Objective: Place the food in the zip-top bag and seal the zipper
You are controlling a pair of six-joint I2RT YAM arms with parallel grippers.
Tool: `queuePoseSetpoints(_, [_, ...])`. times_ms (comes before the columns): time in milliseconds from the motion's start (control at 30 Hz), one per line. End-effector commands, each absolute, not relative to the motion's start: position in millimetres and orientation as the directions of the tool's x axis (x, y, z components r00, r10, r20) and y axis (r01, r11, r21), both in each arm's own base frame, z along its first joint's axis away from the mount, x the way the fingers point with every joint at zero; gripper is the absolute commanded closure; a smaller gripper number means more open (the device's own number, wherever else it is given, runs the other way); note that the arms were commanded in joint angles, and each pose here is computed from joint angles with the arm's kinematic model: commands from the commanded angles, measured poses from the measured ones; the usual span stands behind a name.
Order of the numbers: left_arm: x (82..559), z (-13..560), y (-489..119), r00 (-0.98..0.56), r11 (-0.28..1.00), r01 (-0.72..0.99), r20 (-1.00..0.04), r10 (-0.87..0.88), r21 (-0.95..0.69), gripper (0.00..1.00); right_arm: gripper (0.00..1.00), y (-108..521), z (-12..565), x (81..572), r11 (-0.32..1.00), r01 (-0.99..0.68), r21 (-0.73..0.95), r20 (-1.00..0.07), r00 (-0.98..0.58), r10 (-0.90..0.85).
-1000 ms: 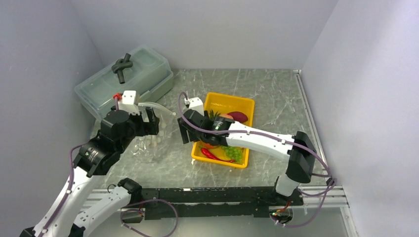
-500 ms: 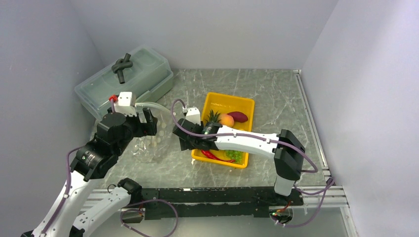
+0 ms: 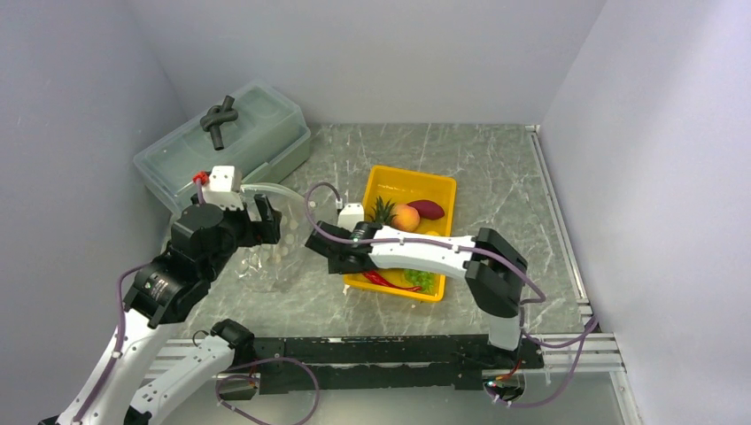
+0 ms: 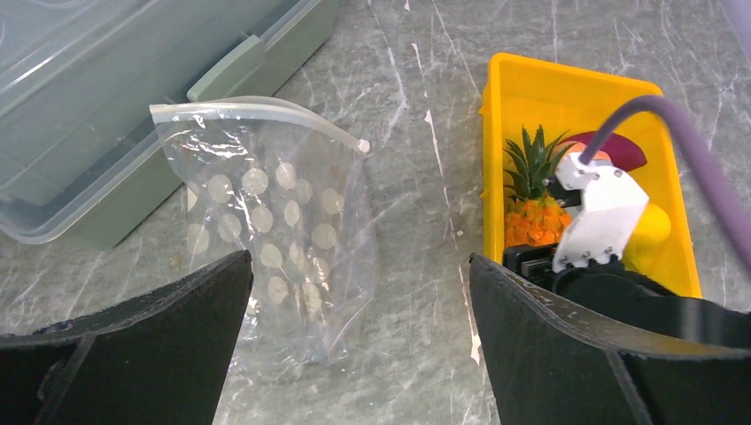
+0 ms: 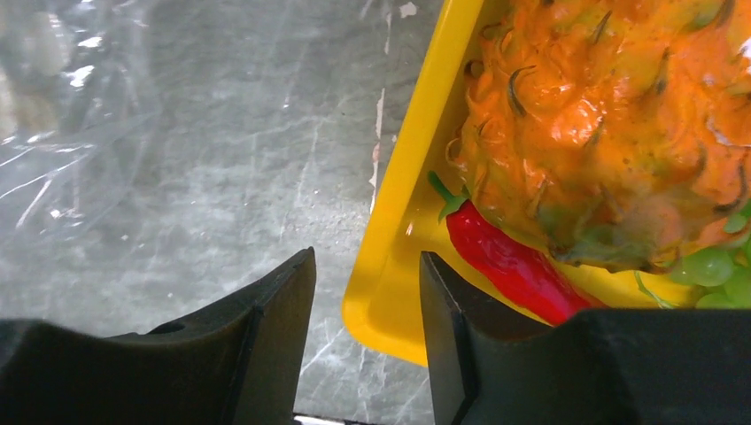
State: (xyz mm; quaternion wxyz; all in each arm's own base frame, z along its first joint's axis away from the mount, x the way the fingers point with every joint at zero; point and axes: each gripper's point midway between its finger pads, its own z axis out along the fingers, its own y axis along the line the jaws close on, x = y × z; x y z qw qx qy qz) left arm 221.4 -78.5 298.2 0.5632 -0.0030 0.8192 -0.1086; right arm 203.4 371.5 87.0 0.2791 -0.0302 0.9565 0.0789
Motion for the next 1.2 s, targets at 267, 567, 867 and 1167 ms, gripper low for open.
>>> queuePoseSetpoints(267, [220, 301, -81, -0.355, 0.971, 0.127, -0.924, -0.145, -0.201, 0.02, 0.53, 378, 83, 210, 0.992, -0.011, 0.124, -0.539, -0.84, 0.058])
queuePoseSetpoints(567, [221, 299, -81, -0.359, 0.972, 0.128, -0.922, -0.142, -0.199, 0.02, 0.62, 376, 84, 216, 0.993, 0.002, 0.116, -0.561, -0.825, 0.067])
queuePoseSetpoints(867, [224, 295, -83, -0.375, 0.973, 0.124, -0.917, -0.135, -0.194, 0.02, 0.72, 370, 84, 220, 0.993, 0.007, 0.117, -0.574, -0.815, 0.073])
queuePoseSetpoints(1167, [226, 291, -83, -0.386, 0.976, 0.113, -0.913, -0.129, -0.185, 0.02, 0.83, 363, 81, 222, 0.995, -0.017, 0.098, -0.584, -0.811, 0.044])
